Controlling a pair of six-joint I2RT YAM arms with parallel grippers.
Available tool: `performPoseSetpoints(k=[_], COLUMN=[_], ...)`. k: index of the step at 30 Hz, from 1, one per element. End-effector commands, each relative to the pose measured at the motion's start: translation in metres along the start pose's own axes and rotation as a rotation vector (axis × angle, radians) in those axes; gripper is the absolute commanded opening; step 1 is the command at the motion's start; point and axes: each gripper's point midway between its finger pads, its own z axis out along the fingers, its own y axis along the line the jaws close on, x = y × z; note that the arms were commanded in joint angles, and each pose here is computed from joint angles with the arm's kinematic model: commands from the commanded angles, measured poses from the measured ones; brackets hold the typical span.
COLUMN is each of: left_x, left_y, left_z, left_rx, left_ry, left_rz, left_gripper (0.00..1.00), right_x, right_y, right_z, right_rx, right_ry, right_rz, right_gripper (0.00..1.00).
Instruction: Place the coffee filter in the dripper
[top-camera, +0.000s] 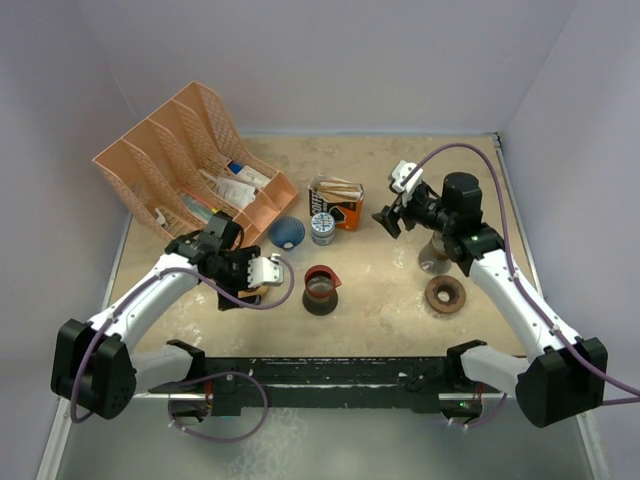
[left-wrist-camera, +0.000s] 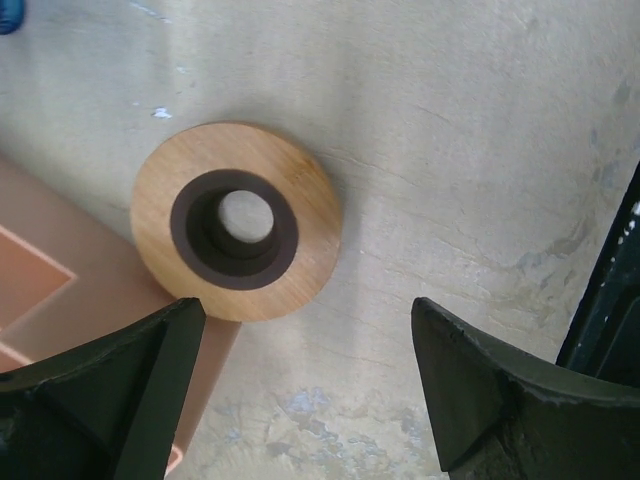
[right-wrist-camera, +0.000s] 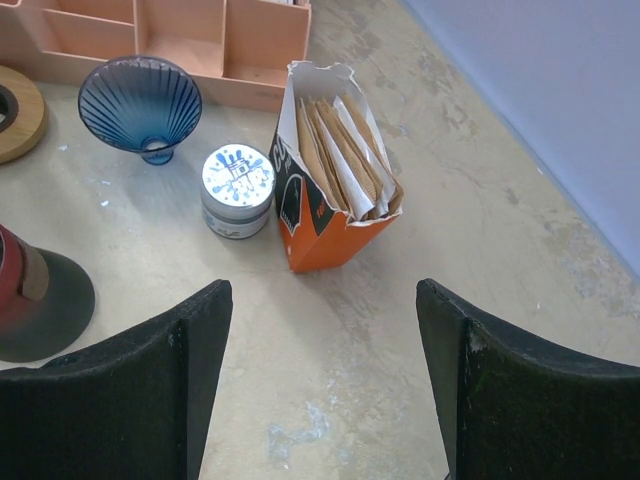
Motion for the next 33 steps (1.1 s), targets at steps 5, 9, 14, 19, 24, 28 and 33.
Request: performPoseSetpoints(k=[5,9,14,19,24,28,33], left_x=[0.003,0.006,0.012,0.017,0.024,0.027,0.023], left_y=[-0.004,-0.001,0.004,0.004,-0.002,-0.005,-0.011], left_z=[0.024,0.035,0.044,0.053,0.061,0.062,0.051], left_rx=[0.103,0.12,0.117,0.136,0.159,0.161,0.161], left_ry=[-0.01,0.02,0.064,0.098,0.124,0.143,0.142], left_rz=[0.186,0.199,0.22,0.226,0.229,0.215,0.183], left_gripper=[0.82,0.8,0.75,0.67,0.58,0.45,0.34], right_x=[-0.007,-0.006,-0.003,-0.001,0.002,0.004,0.014], right_y=[-0.007,-0.007,-0.005,-0.006,-0.007,-0.01,-0.01], right_z=[-0.002,-0.001,0.001,0.001,0.002,0.003,0.002], right_rx=[0.014,0.008,-0.003,-0.001,0.006,0.015,0.032], right_ry=[-0.035,-0.032,-0.026,-0.019,-0.01,-0.001,0.017], right_rz=[-0.004,-0.003,-0.004,-0.003,0.0,0.003,0.011], right_gripper=[0.77,0.77,0.77,0.77,0.77,0.77,0.77])
